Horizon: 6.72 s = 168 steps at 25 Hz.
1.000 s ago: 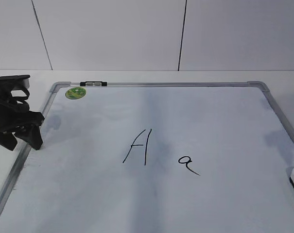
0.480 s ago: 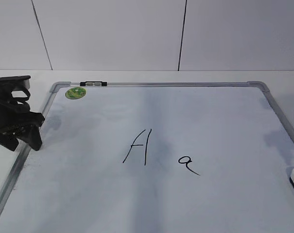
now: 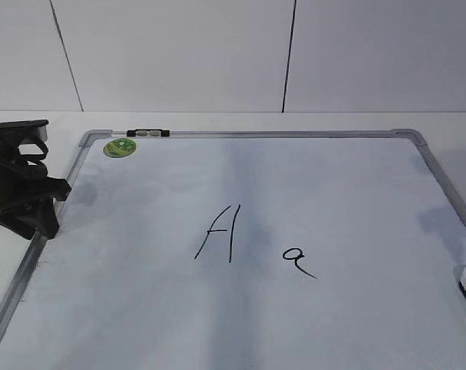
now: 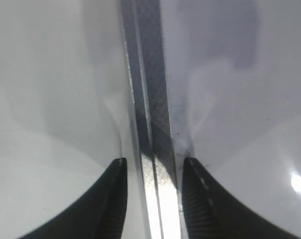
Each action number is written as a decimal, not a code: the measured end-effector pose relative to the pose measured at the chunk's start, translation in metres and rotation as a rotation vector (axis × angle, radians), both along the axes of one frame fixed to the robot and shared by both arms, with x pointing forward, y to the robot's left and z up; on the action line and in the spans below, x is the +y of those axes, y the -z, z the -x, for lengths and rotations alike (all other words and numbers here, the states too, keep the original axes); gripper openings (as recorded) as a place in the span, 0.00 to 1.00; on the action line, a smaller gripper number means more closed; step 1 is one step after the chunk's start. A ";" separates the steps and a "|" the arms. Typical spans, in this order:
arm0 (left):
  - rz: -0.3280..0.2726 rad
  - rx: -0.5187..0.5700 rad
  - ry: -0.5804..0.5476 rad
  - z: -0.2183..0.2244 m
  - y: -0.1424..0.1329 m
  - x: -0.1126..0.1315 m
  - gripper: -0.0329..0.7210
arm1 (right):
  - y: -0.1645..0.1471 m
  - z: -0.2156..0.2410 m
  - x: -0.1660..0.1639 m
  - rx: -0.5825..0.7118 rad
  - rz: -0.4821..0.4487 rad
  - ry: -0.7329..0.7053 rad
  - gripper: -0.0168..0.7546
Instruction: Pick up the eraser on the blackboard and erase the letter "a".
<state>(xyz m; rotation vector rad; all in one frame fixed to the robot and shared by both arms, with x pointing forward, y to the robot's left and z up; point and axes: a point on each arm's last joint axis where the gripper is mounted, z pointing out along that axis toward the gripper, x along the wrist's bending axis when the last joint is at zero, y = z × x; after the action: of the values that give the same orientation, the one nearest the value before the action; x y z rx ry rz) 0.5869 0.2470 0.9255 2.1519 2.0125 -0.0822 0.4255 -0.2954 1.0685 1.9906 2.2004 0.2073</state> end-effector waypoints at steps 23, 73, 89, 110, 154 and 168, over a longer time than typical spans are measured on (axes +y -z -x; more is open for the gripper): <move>0.000 -0.004 0.000 -0.001 -0.001 0.000 0.35 | 0.058 -0.004 -0.001 0.082 0.012 -0.008 0.89; 0.000 0.001 0.001 0.000 0.000 0.000 0.36 | 0.120 -0.034 -0.004 0.195 0.055 0.034 0.74; 0.000 0.001 0.001 0.000 0.000 0.000 0.36 | 0.100 -0.055 0.006 0.166 -0.056 0.055 0.74; 0.000 0.003 0.002 0.000 0.000 0.000 0.36 | 0.085 -0.129 0.143 0.175 0.052 -0.425 0.74; 0.001 0.009 0.003 0.001 0.000 0.000 0.36 | 0.127 -0.115 0.205 0.208 0.154 -0.607 0.74; 0.001 0.009 0.003 0.001 0.000 0.000 0.36 | 0.123 -0.137 0.166 0.221 0.114 -0.439 0.74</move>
<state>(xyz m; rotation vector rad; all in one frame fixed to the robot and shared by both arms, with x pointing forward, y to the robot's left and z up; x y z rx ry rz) 0.5864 0.2469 0.9259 2.1578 2.0142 -0.0930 0.5623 -0.1295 0.9459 1.5130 2.7005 -0.0900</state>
